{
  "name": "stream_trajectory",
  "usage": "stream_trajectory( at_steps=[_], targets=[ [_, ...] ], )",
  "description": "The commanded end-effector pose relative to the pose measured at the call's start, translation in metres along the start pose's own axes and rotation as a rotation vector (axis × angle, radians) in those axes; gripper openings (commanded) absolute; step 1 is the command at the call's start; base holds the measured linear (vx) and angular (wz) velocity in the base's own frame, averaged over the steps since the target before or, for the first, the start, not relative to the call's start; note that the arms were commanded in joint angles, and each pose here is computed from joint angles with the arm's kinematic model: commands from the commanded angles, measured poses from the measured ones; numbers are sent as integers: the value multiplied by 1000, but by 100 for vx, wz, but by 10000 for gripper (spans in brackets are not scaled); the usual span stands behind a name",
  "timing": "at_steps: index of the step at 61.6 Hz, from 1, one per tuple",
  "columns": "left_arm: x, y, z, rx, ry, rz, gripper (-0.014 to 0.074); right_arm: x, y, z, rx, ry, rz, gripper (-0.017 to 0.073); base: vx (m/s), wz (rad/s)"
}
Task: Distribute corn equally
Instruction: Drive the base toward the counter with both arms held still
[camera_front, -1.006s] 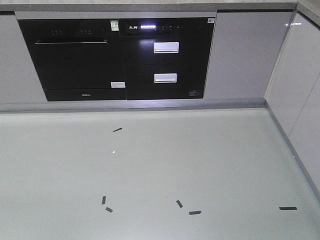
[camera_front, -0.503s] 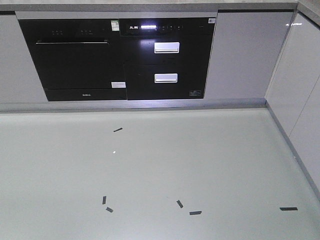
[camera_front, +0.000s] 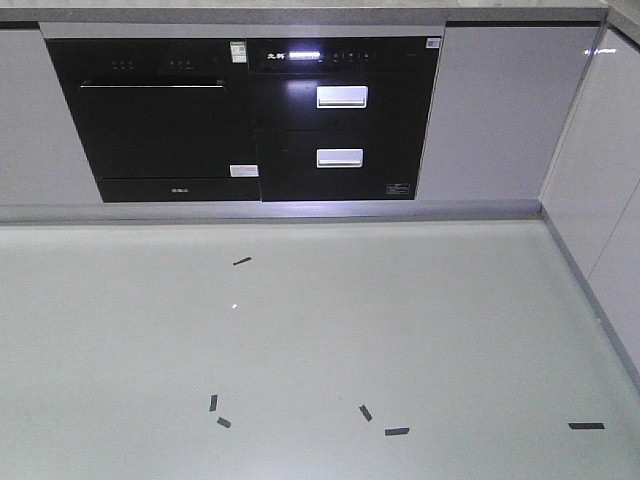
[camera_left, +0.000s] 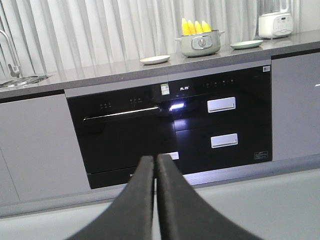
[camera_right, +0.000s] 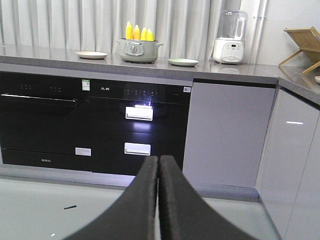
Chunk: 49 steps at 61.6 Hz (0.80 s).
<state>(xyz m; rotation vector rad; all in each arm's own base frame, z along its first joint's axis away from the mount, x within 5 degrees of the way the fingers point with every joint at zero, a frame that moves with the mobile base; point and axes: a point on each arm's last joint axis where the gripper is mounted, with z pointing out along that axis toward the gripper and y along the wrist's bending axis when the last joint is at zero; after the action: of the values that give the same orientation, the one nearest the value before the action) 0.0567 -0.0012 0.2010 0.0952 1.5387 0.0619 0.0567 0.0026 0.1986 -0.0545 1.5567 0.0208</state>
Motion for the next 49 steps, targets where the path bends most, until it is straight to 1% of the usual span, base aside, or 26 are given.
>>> stream_trajectory(
  at_steps=[1,49],
  targets=[
    [-7,0,-1,-6,-91,-14,-7,-4,0,0,2,-69,-13,-4,4,4],
    [-7,0,-1,-6,-91,-14,-7,-4,0,0,2,-69,-13,-4,9,3]
  ],
)
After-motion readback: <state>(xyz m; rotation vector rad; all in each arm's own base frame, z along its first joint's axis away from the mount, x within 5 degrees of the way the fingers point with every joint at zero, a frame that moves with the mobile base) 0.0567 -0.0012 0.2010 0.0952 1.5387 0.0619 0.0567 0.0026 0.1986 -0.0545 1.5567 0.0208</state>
